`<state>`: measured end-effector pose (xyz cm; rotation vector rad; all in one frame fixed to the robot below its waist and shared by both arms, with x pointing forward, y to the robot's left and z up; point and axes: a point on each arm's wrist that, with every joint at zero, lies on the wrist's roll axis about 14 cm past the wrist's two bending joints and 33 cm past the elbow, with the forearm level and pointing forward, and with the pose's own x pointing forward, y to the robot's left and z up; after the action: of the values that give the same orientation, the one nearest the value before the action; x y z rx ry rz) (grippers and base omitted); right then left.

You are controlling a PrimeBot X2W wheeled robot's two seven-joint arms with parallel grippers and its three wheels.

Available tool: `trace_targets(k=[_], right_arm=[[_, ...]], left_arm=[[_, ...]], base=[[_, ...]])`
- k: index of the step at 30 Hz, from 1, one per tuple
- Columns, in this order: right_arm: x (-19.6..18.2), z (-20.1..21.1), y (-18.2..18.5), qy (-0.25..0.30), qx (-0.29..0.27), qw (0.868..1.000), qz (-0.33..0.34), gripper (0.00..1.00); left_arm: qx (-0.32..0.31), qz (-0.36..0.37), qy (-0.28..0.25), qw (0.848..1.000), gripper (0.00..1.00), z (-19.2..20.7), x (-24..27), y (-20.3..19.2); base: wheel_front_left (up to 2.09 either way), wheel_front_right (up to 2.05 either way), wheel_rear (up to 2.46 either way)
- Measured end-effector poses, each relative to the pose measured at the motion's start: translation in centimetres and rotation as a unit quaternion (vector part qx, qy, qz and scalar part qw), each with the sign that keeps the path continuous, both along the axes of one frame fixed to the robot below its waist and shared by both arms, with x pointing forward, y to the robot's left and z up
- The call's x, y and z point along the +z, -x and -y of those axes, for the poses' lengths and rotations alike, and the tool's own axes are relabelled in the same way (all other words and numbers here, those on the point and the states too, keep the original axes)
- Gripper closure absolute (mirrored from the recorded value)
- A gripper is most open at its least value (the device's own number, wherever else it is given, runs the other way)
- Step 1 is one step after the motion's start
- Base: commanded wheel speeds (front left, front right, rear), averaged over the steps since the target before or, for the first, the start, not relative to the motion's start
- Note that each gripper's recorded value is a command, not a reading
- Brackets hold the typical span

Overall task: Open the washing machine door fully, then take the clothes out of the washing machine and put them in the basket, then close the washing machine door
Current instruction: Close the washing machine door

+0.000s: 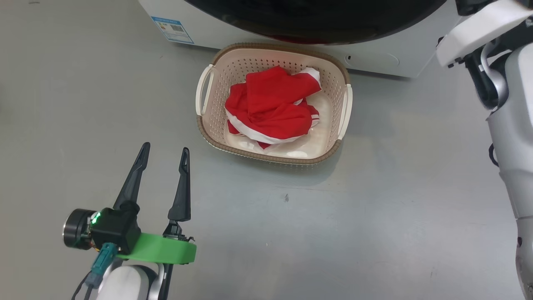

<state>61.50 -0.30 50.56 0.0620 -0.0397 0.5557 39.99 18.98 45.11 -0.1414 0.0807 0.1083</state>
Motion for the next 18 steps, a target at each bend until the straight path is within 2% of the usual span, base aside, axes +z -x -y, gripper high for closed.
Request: trace_targets(k=[12,18], right_arm=[[0.5,0.1,-3.6,-0.014,-0.013,1.000,0.008,1.00],[-0.4,-0.1,-3.8,-0.020,-0.011,1.000,-0.001,1.00]], left_arm=[[0.005,-0.008,-0.006,1.000,0.00,-0.5,-0.8,-0.9],[0.006,-0.008,-0.008,1.000,0.00,-0.6,-0.8,-1.1]], base=[[0.00,0.00,0.00],[0.00,0.00,0.00]])
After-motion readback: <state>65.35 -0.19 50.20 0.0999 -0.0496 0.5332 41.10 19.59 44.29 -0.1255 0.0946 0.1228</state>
